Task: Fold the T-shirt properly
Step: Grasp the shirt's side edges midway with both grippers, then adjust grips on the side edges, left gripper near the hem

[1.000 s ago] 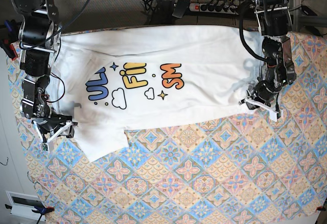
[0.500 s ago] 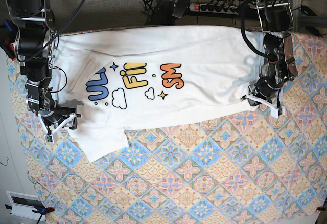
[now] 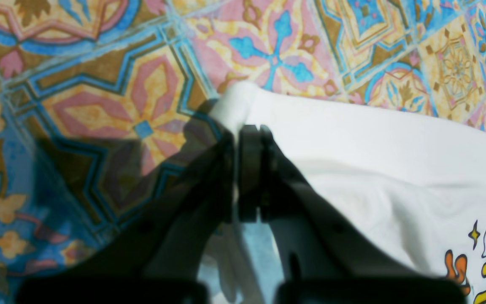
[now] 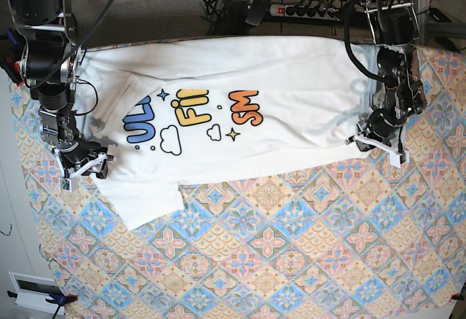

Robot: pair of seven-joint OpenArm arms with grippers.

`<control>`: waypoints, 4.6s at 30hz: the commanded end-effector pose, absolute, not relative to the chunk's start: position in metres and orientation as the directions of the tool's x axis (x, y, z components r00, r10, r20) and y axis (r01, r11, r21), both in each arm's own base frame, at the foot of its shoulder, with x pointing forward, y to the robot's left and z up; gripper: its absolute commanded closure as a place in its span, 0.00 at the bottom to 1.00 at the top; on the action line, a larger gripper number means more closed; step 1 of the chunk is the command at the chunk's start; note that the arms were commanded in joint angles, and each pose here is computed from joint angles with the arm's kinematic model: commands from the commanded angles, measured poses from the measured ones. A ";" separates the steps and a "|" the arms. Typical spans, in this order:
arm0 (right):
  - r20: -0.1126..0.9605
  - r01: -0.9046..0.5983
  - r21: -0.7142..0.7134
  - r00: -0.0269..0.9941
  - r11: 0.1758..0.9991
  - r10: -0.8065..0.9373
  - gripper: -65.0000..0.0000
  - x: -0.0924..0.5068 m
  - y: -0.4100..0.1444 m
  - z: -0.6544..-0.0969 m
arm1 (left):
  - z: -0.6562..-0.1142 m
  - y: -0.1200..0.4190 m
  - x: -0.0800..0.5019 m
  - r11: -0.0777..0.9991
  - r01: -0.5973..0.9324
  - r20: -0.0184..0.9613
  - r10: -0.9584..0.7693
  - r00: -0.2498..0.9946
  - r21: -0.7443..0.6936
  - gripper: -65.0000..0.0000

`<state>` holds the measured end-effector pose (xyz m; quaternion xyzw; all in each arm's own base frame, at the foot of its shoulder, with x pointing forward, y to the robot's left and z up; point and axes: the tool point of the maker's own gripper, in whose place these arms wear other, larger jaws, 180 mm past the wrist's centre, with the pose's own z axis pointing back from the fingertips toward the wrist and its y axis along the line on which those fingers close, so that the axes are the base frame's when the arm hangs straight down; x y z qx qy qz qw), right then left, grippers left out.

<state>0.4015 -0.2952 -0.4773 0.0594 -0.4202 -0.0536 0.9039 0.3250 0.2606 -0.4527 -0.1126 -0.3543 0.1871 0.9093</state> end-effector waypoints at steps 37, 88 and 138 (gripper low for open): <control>0.821 -0.133 0.078 0.572 0.988 0.012 0.99 0.386 -0.307 -0.414 | -0.425 0.265 0.335 0.920 -0.218 0.675 0.387 0.629 -0.324 1.00; 0.809 -0.113 0.163 0.584 0.980 -0.067 0.50 0.432 -0.291 -0.431 | -0.385 0.258 0.300 0.949 -0.157 0.758 0.313 0.572 -0.273 1.00; 0.852 -0.245 0.033 0.514 0.969 0.101 0.99 0.405 -0.285 -0.408 | -0.361 0.271 0.290 0.923 -0.177 0.774 0.382 0.505 -0.341 1.00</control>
